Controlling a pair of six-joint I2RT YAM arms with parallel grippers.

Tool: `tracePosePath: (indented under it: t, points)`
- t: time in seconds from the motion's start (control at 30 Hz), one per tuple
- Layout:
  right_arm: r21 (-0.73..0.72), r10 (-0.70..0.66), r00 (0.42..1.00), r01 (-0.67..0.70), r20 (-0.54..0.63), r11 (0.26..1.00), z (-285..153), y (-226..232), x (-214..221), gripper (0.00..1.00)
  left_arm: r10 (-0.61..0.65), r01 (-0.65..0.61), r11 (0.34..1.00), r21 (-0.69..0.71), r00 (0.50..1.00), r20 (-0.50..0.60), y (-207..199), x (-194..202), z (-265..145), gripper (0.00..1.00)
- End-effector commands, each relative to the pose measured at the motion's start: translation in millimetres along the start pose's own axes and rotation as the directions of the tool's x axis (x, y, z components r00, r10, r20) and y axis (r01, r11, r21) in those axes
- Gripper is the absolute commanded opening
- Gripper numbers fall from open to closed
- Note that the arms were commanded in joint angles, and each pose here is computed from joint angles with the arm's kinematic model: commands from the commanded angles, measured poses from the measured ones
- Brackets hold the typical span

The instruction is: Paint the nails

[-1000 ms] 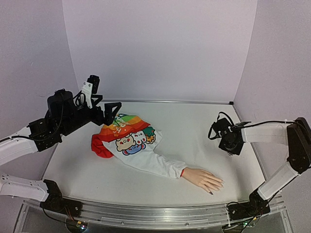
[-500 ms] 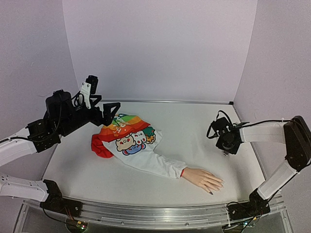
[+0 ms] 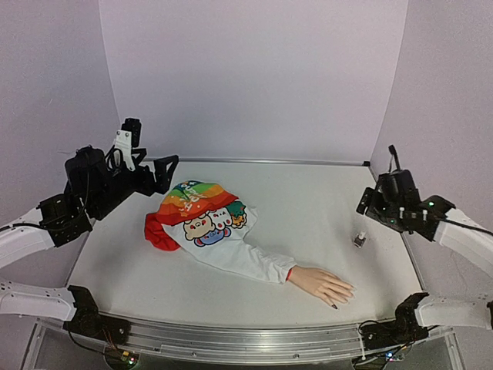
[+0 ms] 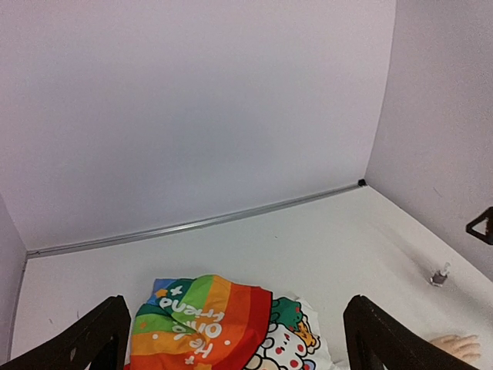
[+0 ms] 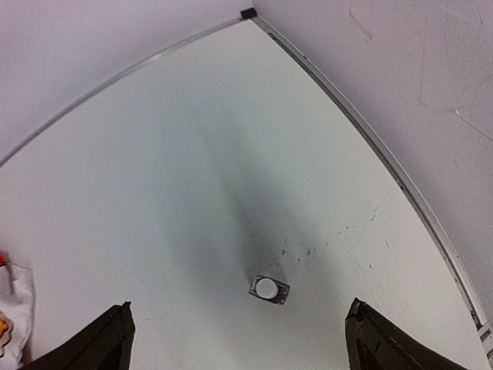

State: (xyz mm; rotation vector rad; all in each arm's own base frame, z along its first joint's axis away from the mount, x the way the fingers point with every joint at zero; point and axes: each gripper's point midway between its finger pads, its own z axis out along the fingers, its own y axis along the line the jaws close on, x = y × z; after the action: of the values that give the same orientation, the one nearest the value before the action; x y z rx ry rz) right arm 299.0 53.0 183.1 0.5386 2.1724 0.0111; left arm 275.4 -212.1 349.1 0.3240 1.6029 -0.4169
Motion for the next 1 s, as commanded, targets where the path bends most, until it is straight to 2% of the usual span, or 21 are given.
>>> tracePosePath:
  t: [0.0,0.17,0.4,0.63,0.97]
  points:
    - [-0.183,-0.078,0.993,0.093,0.087,0.979,-51,3,-22,0.98,-0.076,0.102,0.981,-0.162,0.984,0.161,35,-30,-18,1.0]
    - [-0.333,-0.029,0.971,0.109,0.237,0.937,-106,2,-52,0.98,-0.104,0.16,0.966,-0.203,0.959,0.264,51,-49,-39,1.0]
    - [-0.445,0.051,0.937,0.116,0.345,0.888,-151,-1,-74,0.98,-0.12,0.202,0.959,-0.2,0.925,0.36,64,-66,-69,1.0]
    - [-0.478,0.09,0.914,0.12,0.395,0.87,-171,-6,-85,0.98,-0.103,0.199,0.958,-0.207,0.911,0.4,72,-80,-88,1.0]
    - [-0.474,0.093,0.913,0.117,0.396,0.873,-172,-5,-88,0.98,-0.093,0.186,0.962,-0.201,0.912,0.4,70,-83,-91,1.0]
